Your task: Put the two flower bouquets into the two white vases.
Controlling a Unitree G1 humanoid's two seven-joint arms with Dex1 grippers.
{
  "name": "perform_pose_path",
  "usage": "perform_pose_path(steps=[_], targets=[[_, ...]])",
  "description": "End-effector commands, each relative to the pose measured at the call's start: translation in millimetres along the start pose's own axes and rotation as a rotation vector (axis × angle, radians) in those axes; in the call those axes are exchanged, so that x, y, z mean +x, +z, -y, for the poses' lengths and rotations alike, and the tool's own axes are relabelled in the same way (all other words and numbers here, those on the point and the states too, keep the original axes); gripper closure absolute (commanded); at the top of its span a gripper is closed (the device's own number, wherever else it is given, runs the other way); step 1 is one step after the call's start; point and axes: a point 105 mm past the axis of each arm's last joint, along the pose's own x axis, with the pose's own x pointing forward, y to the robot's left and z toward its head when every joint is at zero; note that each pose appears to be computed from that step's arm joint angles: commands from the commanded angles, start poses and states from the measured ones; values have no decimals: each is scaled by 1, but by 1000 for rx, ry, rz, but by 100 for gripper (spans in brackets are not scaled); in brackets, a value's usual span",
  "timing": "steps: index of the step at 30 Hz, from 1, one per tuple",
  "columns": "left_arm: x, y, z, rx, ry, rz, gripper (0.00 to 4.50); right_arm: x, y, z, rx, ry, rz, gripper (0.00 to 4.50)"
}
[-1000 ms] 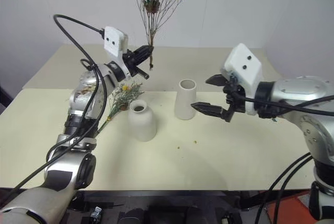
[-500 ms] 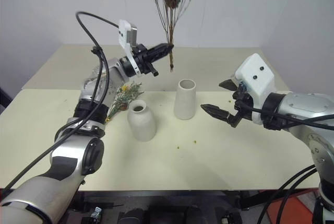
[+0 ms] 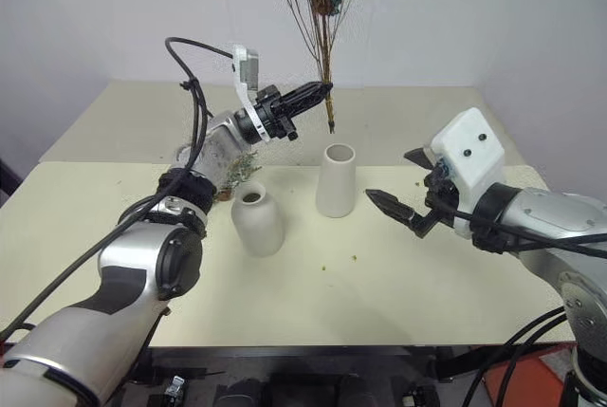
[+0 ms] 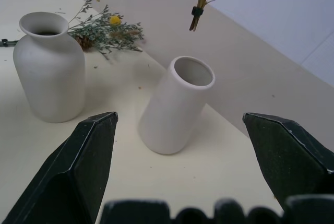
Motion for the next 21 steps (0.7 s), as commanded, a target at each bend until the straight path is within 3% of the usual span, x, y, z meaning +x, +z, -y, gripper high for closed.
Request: perform_pose_path(steps=[1,14,17,21], targets=[[16,7,9,78,-35,-13,447,-7,9,3,-18,-45,40,0],[22,-18,4,131,45,-84,447,-11,9,6,-16,-63,31,0],[21,-18,3,123,49,-77,378,-11,9,6,-15,-64,31,0],[19,-22,5,171,31,-111,251,-11,9,7,-10,-67,35,0]])
